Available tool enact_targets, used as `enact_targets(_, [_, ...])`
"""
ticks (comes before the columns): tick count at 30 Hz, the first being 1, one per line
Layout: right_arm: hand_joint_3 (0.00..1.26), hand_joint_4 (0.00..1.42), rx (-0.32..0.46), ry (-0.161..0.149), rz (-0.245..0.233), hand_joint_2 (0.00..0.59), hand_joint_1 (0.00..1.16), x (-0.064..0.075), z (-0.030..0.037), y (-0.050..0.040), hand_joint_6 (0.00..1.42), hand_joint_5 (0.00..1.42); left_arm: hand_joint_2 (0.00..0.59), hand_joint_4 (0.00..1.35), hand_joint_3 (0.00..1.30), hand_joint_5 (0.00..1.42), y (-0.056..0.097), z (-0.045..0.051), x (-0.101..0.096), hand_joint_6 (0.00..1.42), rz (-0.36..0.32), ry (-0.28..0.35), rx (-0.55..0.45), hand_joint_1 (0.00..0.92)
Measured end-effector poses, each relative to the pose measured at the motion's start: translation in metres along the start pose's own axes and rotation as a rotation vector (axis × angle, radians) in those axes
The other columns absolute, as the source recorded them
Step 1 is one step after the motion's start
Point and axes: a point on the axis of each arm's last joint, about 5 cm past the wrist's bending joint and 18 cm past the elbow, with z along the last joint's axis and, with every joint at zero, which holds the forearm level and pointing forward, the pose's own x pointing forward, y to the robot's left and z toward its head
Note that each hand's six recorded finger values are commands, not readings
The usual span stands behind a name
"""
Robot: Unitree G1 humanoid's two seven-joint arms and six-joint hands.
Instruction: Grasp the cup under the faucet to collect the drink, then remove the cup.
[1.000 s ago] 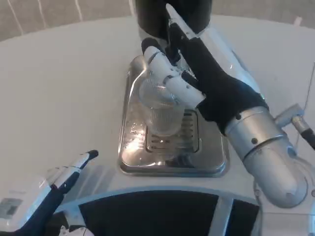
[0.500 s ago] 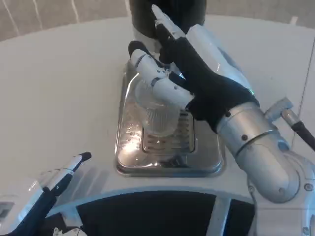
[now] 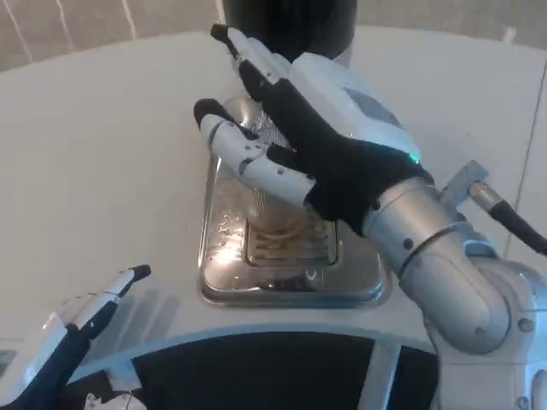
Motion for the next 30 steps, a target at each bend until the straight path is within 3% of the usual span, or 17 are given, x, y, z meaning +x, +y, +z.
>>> enact_targets(4, [0.00,0.00,-0.005,0.001,0.000,0.476,0.00,0.001,0.0002,0.0000,0.00,0.00,0.069,0.01,0.01,0.19,-0.002,0.0005,0.002,0.25,0.011,0.017,-0.008,0.130])
enact_targets(15, [0.00,0.00,-0.011,0.006,-0.002,0.476,0.00,0.001,0.0004,0.0002,0.00,0.00,0.036,0.00,0.00,0.20,0.006,0.0051,0.027,0.25,0.134,0.029,-0.146,0.159])
enact_targets(30, [0.00,0.00,-0.015,0.009,-0.004,0.492,0.00,0.001,0.0009,0.0003,0.00,0.00,0.055,0.00,0.00,0.24,0.004,0.0110,0.063,0.32,0.184,0.063,-0.218,0.399])
